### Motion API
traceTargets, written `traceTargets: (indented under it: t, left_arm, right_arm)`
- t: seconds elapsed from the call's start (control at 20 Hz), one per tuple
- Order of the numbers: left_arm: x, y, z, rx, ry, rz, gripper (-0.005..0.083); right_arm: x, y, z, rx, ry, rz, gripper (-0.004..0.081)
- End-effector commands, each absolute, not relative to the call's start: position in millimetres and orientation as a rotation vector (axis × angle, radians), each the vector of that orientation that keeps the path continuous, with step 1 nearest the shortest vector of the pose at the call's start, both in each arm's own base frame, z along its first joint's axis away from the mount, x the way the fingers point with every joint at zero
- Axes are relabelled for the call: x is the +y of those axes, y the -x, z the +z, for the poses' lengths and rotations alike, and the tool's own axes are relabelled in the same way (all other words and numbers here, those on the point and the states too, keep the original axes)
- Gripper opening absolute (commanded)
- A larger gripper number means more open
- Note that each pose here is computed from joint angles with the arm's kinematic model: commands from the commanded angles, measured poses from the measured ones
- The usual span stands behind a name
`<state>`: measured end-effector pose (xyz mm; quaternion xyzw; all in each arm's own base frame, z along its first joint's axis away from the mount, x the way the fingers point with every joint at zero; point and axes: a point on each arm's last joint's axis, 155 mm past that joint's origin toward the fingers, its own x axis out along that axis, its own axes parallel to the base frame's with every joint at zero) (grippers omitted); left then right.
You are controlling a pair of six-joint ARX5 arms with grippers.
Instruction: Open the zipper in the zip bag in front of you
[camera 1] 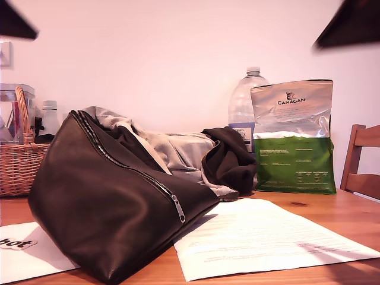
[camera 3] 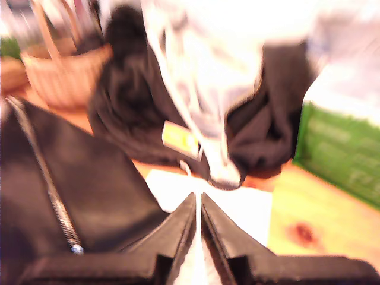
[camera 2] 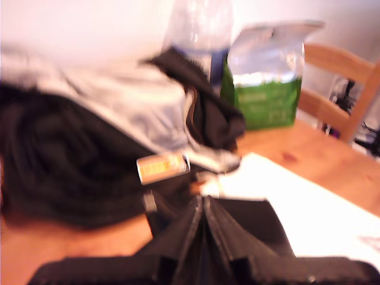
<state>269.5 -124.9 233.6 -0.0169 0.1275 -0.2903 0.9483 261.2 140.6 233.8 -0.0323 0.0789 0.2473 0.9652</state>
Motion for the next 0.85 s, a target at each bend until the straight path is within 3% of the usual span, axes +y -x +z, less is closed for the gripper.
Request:
traceTargets:
  t: [0.0, 0.25, 0.8]
  left_arm:
    - [-124, -257, 233, 0.25, 0.045, -0.594, -0.0023]
    - [-119, -230, 221, 0.322, 0.085, -0.583, -0.0023]
    - [-114, -209, 176, 0.53, 0.102, -0.568, -0.0023]
  right_arm:
    - [133, -248, 234, 0.159, 0.062, 0.496, -0.0013]
    - [111, -224, 228, 0.18, 0.075, 0.453, -0.0013]
    - [100, -204, 163, 0.447, 0.145, 0.448, -0.0013]
